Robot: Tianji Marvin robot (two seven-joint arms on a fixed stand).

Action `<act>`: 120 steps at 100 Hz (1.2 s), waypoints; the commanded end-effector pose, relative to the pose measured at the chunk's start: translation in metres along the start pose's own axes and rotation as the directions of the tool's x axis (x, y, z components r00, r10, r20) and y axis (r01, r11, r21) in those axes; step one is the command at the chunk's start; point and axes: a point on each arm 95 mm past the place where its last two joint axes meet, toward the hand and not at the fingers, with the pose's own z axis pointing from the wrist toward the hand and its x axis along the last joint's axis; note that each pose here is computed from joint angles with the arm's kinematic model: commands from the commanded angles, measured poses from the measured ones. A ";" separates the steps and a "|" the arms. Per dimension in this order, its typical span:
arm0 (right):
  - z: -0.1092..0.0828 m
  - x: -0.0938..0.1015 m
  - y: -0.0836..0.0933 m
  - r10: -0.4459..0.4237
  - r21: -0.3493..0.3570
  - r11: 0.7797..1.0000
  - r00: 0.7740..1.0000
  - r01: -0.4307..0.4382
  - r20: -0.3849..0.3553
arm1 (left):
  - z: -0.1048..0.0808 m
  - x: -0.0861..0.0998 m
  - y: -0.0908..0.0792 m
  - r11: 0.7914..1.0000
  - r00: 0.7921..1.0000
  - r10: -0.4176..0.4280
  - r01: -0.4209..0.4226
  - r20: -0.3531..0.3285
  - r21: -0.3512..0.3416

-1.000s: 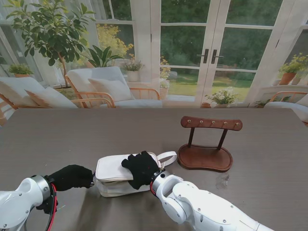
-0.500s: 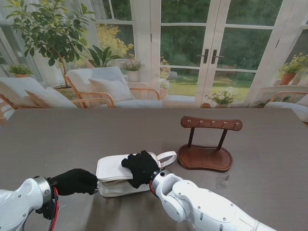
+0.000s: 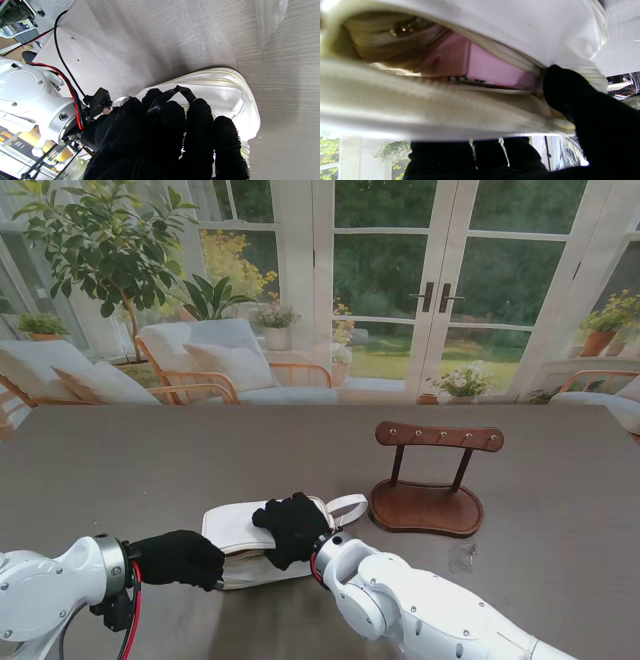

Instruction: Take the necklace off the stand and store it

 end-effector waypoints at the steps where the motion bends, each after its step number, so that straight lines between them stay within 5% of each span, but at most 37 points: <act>1: -0.029 0.000 -0.072 0.017 0.218 0.976 1.000 -0.021 0.020 | 0.002 0.013 -0.003 1.000 0.999 0.017 -0.018 -0.038 -0.022; 90: -0.028 0.001 -0.075 0.039 0.231 0.972 0.999 -0.041 0.011 | 0.030 0.038 -0.003 0.983 0.992 0.017 -0.039 -0.121 -0.181; 120: -0.028 0.002 -0.076 0.051 0.235 0.971 0.999 -0.051 0.008 | 0.037 0.047 -0.007 0.984 0.985 0.022 -0.052 -0.170 -0.172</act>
